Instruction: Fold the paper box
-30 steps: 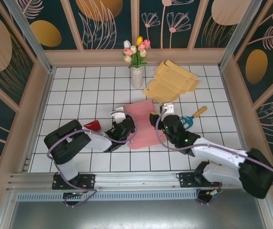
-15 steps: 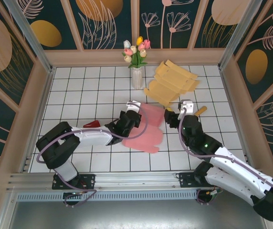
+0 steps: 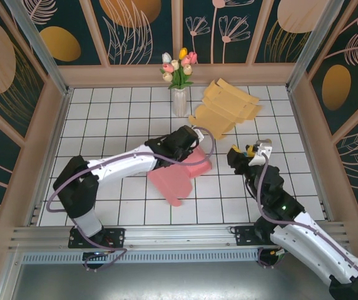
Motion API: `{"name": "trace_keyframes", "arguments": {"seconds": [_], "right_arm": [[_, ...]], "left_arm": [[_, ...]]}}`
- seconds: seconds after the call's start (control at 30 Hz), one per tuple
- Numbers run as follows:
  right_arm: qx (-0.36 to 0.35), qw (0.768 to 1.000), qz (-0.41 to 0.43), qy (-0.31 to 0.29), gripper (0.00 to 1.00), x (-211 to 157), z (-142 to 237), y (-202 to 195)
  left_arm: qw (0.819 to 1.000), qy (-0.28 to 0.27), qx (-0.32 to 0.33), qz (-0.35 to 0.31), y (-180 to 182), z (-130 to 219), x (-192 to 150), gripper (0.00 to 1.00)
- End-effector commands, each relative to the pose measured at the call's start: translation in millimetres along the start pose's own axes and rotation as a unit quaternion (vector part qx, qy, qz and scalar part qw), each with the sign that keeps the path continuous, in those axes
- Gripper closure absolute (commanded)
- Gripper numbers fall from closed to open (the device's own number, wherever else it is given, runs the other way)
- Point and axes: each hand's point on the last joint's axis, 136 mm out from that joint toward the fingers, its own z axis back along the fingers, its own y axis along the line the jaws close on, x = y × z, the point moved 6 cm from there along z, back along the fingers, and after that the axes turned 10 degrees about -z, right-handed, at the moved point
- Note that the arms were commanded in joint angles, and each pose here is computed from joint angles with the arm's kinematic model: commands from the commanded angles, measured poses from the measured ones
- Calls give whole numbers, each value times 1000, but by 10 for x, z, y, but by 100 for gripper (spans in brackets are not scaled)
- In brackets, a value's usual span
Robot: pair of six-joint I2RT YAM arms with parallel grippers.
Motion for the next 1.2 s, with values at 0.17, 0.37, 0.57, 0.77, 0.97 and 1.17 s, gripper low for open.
{"name": "trace_keyframes", "arguments": {"seconds": [0.17,0.37,0.57,0.77,0.97,1.17], "right_arm": [[31,999,-31,-1,39,-5,40,28],[30,999,-33,-3,39,2,40,24],[26,999,-32,-4,39,-6,33,7],[27,999,-34,-2,39,-29,24,0],[31,999,-35,4,39,-48,11,10],[31,999,-35,6,39,-61,8,5]], "left_arm": [[974,133,-127,-129,-319,-368,-93,100],[971,143,-109,-158,-371,-684,-114,100],[966,161,-53,-193,-431,-1009,-231,100],[962,172,6,-210,-424,-1198,-311,100],[968,160,17,-194,-390,-1211,-229,96],[966,172,11,-195,-416,-1238,-246,85]]}}
